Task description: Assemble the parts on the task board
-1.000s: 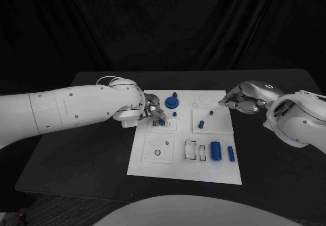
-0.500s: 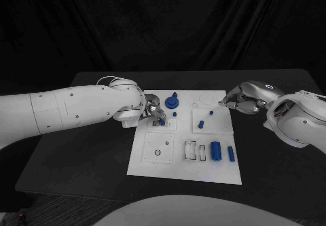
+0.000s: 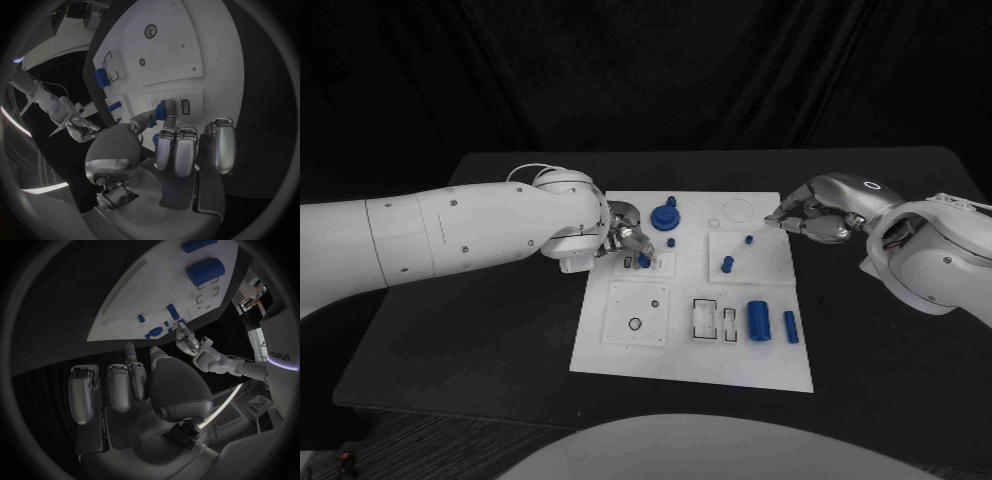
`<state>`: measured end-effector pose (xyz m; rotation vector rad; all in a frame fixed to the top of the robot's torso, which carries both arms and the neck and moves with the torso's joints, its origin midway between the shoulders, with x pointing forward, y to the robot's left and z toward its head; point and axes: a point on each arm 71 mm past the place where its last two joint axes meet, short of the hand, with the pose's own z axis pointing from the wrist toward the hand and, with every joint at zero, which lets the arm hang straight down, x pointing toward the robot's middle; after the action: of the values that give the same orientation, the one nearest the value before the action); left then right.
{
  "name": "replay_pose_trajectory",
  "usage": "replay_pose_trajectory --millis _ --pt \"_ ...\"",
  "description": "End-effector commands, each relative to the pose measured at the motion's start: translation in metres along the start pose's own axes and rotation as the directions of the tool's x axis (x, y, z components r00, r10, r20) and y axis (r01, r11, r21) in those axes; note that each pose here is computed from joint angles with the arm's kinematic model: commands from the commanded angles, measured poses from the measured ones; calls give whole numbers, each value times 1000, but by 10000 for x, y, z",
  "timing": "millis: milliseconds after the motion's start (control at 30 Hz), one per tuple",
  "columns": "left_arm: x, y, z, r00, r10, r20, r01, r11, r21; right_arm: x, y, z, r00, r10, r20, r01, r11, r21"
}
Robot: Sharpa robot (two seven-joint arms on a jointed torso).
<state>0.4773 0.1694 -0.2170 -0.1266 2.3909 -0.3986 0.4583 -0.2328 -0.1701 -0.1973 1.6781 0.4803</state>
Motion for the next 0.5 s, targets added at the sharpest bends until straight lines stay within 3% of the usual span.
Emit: replay_pose_trajectory --millis 33,500 --pt "73 -1 19 999 6 -32 -6 1000 1 14 -14 -2 1000 -3 -6 3 1000 18" --pt "86 -8 22 999 10 -38 -10 1000 1 18 -25 -3 1000 -3 -7 3 1000 21"
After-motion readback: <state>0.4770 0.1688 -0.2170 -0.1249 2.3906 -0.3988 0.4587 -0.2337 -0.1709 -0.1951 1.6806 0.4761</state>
